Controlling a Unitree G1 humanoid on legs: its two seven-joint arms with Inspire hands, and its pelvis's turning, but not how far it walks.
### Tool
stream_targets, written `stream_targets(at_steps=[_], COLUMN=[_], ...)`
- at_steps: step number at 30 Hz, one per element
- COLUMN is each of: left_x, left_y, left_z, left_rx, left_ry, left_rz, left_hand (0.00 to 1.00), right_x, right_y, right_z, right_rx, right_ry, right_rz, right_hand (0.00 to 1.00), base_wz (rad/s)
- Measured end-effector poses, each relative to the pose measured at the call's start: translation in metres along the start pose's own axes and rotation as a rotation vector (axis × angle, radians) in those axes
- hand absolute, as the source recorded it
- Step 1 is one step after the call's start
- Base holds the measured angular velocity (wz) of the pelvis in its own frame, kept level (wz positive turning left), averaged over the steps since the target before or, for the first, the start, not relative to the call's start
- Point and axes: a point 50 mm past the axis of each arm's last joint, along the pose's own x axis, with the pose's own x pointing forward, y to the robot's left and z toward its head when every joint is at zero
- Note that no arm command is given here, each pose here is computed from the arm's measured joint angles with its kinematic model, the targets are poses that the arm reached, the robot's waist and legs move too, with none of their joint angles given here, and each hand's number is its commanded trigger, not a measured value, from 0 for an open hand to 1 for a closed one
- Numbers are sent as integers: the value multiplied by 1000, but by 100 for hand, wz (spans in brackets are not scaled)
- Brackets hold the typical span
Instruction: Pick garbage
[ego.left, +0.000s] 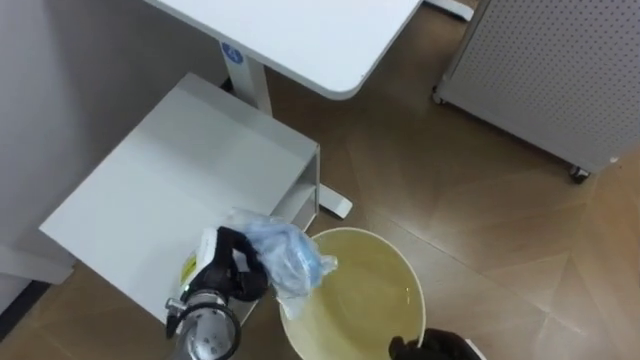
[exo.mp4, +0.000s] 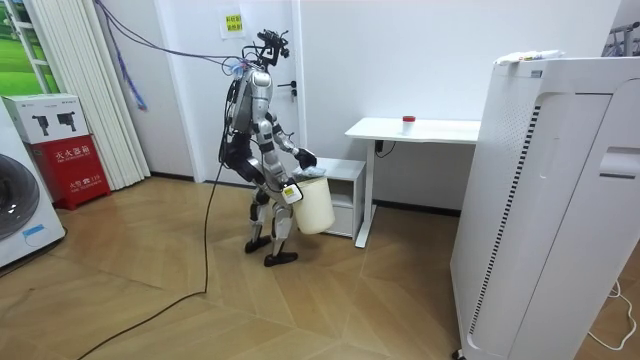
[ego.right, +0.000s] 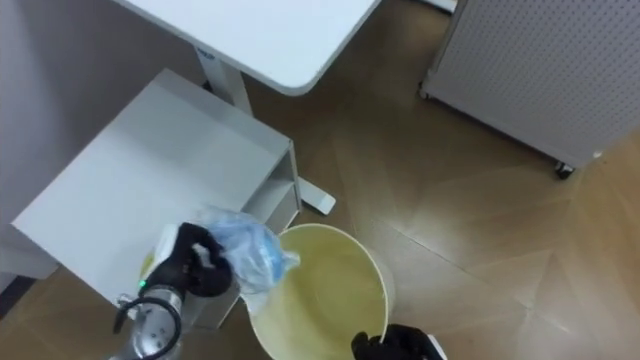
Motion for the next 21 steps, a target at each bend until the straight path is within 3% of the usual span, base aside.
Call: stream_targets(at_steps=[6, 9, 10, 11, 12, 13, 21], left_x=[-19, -24, -24, -26, -27, -28, -32], left_y=[-48, -60, -62, -65, -68, -69, -78], left_z=[13, 17, 18, 18, 19, 19, 27], left_rx=[16, 67, 80, 96, 109, 113, 133], left_ry=[-41, -65, -68, -72, -74, -75, -105], left_rz=[-229, -314, -328, -352, -372, -382, -462], left_hand=[100, 99, 73, 56, 6, 0, 0], right_x=[0, 1, 2, 2, 2, 2, 1], right_y=[-2, 0, 0, 2, 2, 2, -4], right_z=[-3, 0, 0, 1, 1, 1, -2], right_rx=[41, 42, 43, 46, 44, 44, 36], right_ry=[17, 11, 11, 9, 8, 8, 28], right_rz=[-25, -19, -17, -15, -13, -14, -35], right_hand=[100, 100, 100, 100, 100, 100, 100], base_wz=[0, 0, 0, 0, 0, 0, 3])
